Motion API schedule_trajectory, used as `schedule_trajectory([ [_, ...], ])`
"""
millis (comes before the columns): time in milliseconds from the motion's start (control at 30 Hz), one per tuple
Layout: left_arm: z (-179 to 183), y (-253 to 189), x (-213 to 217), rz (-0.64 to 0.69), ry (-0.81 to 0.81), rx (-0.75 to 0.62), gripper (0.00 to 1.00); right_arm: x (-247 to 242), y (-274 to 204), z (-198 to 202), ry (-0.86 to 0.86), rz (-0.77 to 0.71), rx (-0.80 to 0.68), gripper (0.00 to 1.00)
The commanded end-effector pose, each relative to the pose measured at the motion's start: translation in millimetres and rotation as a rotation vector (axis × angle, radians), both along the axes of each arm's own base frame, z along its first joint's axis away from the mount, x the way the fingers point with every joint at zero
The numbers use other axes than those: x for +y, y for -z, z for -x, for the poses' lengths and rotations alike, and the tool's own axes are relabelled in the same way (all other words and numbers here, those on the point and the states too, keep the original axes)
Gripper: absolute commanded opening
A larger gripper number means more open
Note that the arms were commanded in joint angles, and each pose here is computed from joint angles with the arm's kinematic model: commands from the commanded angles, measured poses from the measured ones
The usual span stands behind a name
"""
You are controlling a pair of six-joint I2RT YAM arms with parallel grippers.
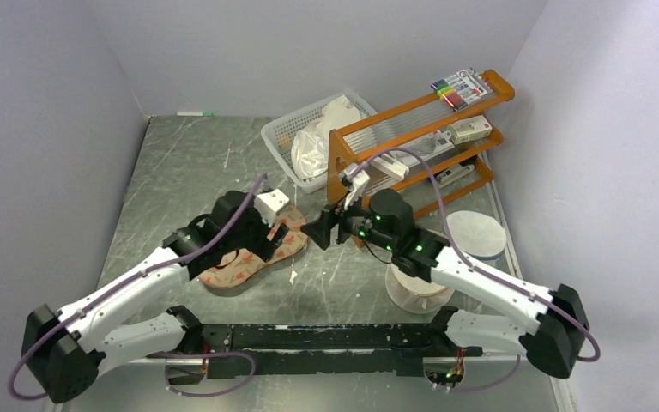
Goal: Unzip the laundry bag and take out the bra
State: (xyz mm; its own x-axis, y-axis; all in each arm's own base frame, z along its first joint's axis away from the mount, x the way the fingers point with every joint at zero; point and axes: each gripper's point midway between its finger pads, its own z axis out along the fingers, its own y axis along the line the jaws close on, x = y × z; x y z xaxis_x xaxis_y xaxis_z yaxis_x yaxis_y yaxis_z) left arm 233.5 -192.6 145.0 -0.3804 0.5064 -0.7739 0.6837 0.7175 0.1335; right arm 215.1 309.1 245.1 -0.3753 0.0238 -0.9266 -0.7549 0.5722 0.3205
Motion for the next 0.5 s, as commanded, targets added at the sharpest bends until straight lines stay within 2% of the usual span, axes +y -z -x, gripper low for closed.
schedule_trajectory([
  [0,-19,-14,-24,-0.067,0.034,-0.148,0.86,-36,-13,-4,0.141,-0.009,-0.040,0.73],
  [233,-20,31,-57,-0.157,0.135,-0.144,0.81,-99,-43,1,0.359,-0.086,-0.094,0.72],
  [467,-25,75,-71,-0.265,0.179,-0.086,0.80,-136,-55,13,0.446,-0.131,-0.131,0.71],
])
